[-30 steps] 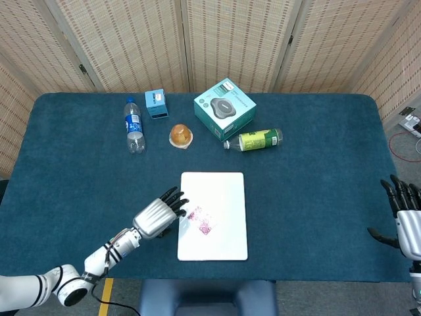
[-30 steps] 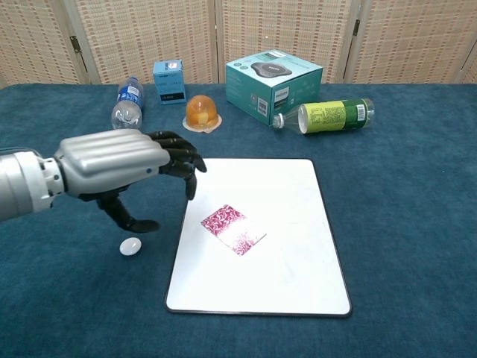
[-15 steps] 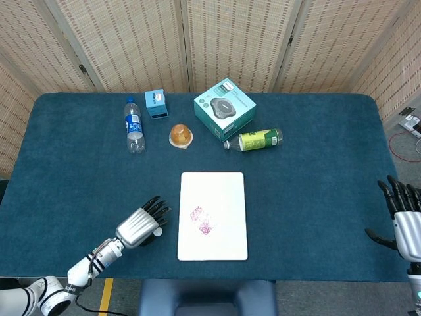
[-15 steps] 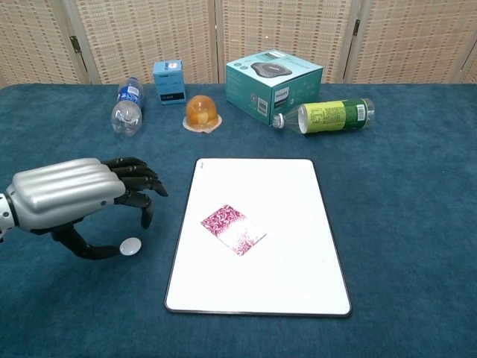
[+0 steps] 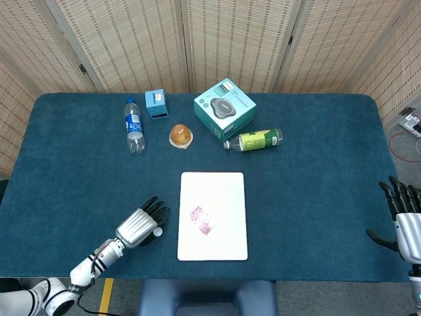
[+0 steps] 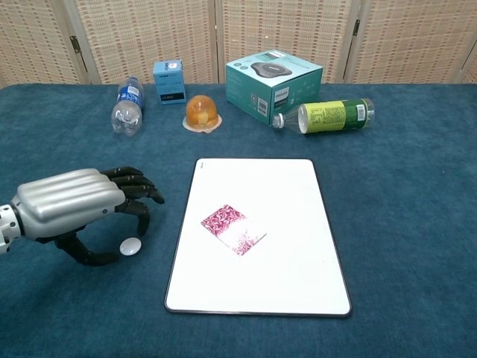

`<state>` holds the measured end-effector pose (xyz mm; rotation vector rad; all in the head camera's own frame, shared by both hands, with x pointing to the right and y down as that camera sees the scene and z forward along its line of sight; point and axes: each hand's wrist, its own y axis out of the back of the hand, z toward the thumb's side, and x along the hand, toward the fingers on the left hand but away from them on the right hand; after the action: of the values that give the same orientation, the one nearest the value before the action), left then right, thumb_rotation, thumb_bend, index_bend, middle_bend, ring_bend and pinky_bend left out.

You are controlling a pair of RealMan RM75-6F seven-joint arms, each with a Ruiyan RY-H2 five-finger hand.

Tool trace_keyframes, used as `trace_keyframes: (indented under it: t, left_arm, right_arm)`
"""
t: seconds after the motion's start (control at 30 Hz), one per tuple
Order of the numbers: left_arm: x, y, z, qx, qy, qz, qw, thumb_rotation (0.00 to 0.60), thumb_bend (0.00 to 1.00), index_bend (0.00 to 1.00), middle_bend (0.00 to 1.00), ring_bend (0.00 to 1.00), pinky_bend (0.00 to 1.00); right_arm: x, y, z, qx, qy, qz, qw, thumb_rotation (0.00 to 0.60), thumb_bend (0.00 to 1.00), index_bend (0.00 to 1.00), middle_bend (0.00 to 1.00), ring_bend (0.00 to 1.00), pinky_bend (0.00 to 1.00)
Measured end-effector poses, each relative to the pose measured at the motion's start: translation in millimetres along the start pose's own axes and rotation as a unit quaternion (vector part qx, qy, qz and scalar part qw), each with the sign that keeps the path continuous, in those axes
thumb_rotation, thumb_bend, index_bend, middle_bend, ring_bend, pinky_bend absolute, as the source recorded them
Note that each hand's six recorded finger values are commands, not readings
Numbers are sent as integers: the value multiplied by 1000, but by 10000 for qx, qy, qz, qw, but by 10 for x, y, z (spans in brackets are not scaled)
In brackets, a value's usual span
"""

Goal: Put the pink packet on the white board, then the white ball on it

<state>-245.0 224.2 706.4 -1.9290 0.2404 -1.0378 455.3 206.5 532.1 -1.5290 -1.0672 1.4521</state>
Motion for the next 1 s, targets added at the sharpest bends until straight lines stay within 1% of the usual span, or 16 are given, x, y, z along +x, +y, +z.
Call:
trace_keyframes:
  t: [0.2, 0.43, 0.57, 0.77, 1.0]
  left_arm:
    - [9, -42, -23, -22, 56, -38, 10000, 600, 343, 451, 174, 117, 0]
    - [19, -61, -45, -41, 99, -55, 9999, 600, 344, 493, 178, 119, 0]
    - [24, -65, -31, -43, 85, -51, 9999, 600, 347, 493, 182, 123, 0]
    - [29, -54, 4, -63, 36, -25, 10000, 600, 357, 493, 187, 125, 0]
    - [45, 14, 31, -84, -22, 52, 9999, 600, 397, 494, 188, 125, 0]
  right_arm:
    - [5, -13, 0, -7, -3, 22, 10000, 600, 136, 21, 16, 0, 0]
    - [17, -9, -10, -13, -28, 10, 10000, 600, 136, 23, 16, 0, 0]
    - [19, -15, -10, -18, -29, 18, 10000, 600, 136, 23, 16, 0, 0]
    - [21, -18, -13, -26, -35, 15, 10000, 600, 136, 23, 16, 0, 0]
    - [26, -26, -29, -36, -57, 22, 10000, 600, 136, 23, 16, 0, 0]
